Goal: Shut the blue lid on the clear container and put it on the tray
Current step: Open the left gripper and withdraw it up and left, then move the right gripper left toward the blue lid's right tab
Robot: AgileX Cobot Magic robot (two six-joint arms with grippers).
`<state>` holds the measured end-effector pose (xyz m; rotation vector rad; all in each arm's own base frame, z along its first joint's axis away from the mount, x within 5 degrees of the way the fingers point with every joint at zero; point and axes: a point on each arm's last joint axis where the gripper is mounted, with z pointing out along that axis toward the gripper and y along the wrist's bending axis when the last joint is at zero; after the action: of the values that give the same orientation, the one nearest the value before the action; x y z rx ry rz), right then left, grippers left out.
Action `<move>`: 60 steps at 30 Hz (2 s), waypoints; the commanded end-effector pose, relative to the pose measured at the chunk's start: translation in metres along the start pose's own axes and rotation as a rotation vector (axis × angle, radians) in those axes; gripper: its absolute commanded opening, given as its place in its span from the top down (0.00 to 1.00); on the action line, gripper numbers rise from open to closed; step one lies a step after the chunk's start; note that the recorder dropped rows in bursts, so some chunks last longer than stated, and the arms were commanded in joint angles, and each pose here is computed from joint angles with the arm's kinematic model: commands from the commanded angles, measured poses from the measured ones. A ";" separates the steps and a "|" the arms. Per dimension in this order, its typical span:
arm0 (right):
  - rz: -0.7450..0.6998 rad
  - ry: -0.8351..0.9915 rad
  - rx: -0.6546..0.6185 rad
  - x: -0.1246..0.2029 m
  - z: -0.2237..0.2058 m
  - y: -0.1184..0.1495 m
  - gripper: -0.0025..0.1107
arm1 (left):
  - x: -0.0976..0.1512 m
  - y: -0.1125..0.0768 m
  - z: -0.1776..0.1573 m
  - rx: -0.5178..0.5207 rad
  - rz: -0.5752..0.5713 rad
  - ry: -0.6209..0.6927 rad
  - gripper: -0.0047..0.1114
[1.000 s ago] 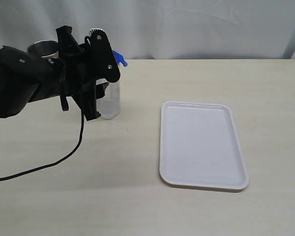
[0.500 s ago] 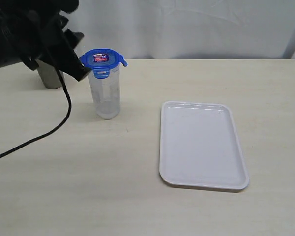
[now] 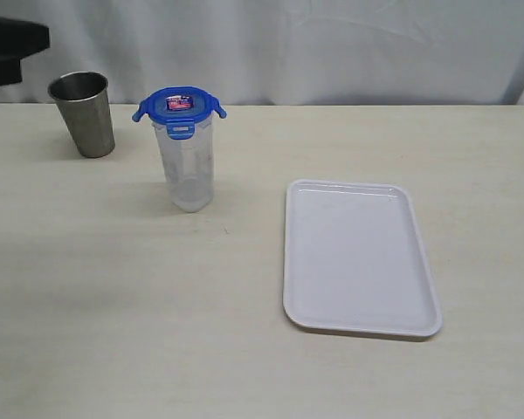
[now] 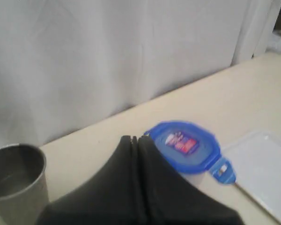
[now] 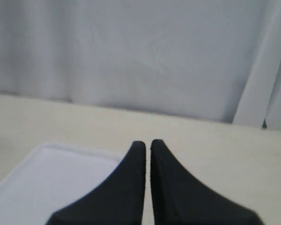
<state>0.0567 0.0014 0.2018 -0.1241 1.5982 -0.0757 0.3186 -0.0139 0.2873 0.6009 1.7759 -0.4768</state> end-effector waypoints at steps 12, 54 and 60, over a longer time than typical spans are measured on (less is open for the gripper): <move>0.399 -0.364 -0.007 -0.040 0.002 -0.007 0.94 | 0.066 -0.008 0.045 0.341 0.160 0.173 0.96; 0.156 0.436 -0.729 -0.060 0.381 0.111 0.94 | 0.070 -0.009 0.100 0.230 0.128 0.199 0.96; 0.155 0.450 -0.776 -0.054 0.380 0.122 0.94 | 0.072 -0.003 0.101 0.163 0.130 0.227 0.96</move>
<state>0.4349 0.1353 0.2285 -0.5870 2.0128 0.6682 0.3732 -0.0656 0.1889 0.9135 1.9178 -0.5232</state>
